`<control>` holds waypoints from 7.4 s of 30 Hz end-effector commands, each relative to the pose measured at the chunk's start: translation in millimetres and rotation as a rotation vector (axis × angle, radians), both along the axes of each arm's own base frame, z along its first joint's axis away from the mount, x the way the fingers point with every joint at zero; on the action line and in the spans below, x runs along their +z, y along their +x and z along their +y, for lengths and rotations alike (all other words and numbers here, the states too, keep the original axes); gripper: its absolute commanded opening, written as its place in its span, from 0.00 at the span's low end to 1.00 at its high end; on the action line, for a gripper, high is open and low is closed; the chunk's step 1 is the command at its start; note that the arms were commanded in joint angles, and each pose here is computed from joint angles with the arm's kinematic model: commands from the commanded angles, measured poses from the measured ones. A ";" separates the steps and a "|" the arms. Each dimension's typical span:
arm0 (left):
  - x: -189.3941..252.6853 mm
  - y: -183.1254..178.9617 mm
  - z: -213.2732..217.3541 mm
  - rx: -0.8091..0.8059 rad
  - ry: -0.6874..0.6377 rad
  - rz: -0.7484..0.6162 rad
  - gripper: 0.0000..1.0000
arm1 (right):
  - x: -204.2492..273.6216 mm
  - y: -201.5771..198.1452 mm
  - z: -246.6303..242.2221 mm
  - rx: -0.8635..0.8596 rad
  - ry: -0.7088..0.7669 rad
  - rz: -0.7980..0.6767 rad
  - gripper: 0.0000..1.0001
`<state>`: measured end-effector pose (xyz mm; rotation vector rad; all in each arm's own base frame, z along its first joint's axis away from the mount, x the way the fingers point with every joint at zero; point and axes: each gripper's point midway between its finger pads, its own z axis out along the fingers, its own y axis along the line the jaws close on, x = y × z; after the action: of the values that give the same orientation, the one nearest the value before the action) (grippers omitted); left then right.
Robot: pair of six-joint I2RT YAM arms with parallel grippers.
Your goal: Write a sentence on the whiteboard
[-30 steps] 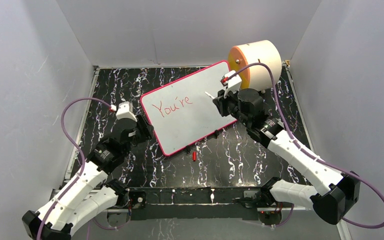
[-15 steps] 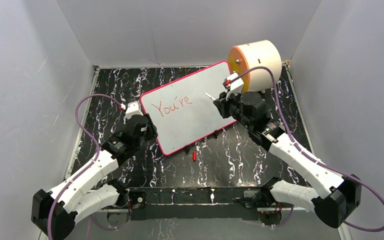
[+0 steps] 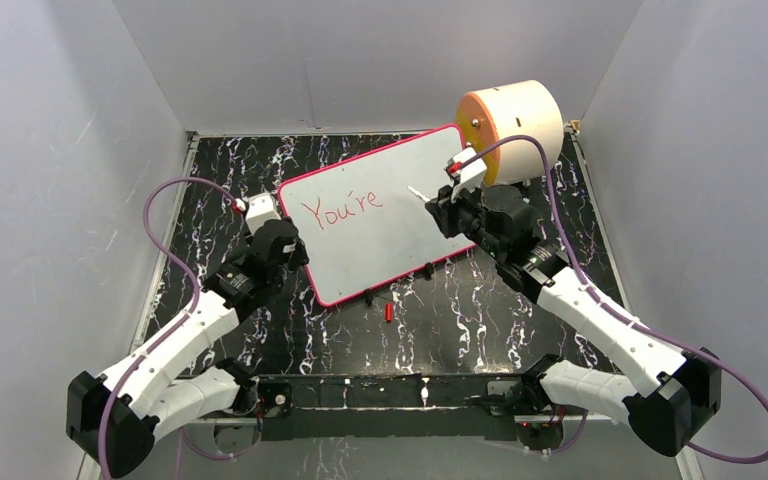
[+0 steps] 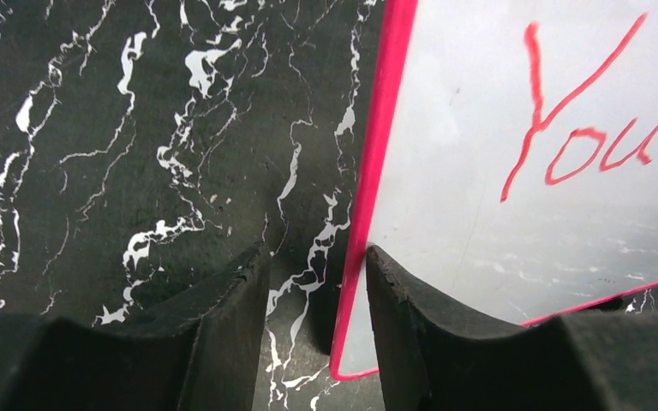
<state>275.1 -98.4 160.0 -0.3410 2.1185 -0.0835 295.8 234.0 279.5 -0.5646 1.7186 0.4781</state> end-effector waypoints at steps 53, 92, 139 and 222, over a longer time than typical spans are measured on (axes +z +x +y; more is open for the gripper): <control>109.4 113.2 -119.5 -1.155 -0.349 0.091 0.43 | 40.5 14.7 5.2 0.058 -0.138 -0.098 0.00; 59.8 87.3 -120.9 -1.244 -0.203 0.179 0.00 | 24.8 38.6 7.3 0.039 -0.235 -0.200 0.00; 55.9 81.7 -125.3 -1.269 -0.184 0.195 0.00 | -17.1 46.8 15.6 -0.064 -0.390 -0.107 0.00; 57.8 73.9 -128.3 -1.296 -0.174 0.197 0.00 | -47.7 36.8 10.4 -0.017 -0.484 -0.033 0.00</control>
<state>383.0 -217.3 249.4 0.9063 2.0510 -0.9995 330.1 252.7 229.0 -0.9135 1.8171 0.0797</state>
